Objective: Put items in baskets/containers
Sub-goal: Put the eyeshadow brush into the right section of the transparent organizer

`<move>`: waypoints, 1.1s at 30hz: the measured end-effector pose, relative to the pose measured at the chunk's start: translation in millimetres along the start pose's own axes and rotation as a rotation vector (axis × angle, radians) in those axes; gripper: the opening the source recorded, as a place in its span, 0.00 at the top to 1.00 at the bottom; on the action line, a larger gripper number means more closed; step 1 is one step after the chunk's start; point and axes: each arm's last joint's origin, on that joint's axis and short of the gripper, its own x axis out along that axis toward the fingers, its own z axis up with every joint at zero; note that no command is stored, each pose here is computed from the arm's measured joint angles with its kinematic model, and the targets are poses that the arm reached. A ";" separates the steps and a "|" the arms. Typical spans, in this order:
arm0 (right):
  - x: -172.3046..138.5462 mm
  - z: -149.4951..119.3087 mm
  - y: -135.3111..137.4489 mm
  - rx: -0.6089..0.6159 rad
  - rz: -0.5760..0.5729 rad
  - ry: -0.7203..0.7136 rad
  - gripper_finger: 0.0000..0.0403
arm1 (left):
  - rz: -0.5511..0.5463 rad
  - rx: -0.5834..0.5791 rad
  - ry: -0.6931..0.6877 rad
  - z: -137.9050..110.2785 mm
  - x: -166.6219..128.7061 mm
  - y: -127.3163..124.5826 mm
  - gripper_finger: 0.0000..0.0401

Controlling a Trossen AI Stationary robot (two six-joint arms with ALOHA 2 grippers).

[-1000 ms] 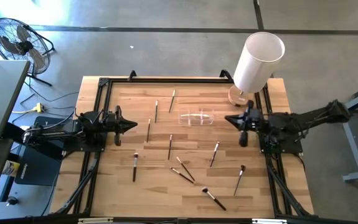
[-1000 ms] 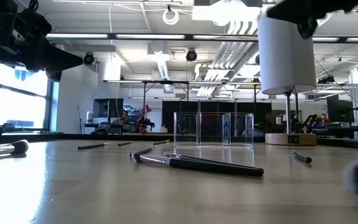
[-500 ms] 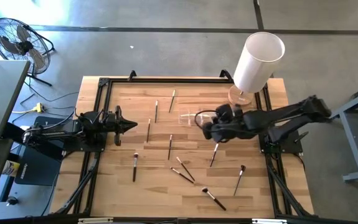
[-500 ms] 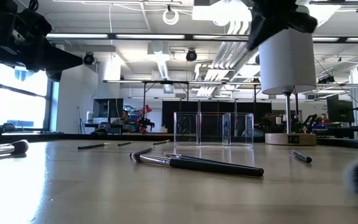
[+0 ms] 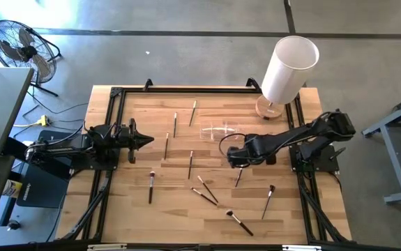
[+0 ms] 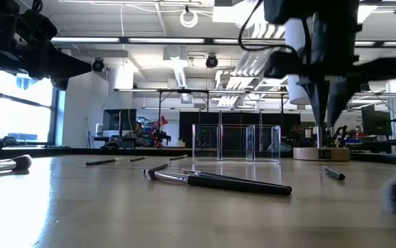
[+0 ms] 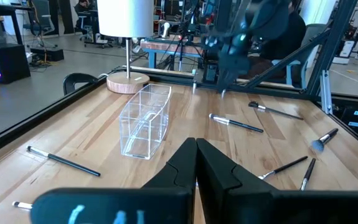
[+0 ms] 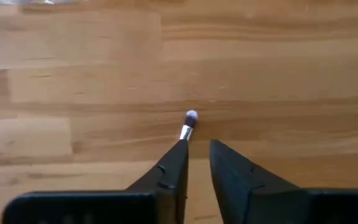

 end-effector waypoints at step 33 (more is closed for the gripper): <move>74.1 17.8 -10.0 0.133 0.020 0.160 0.82 | 0.000 0.000 0.000 0.0 0.0 0.0 0.99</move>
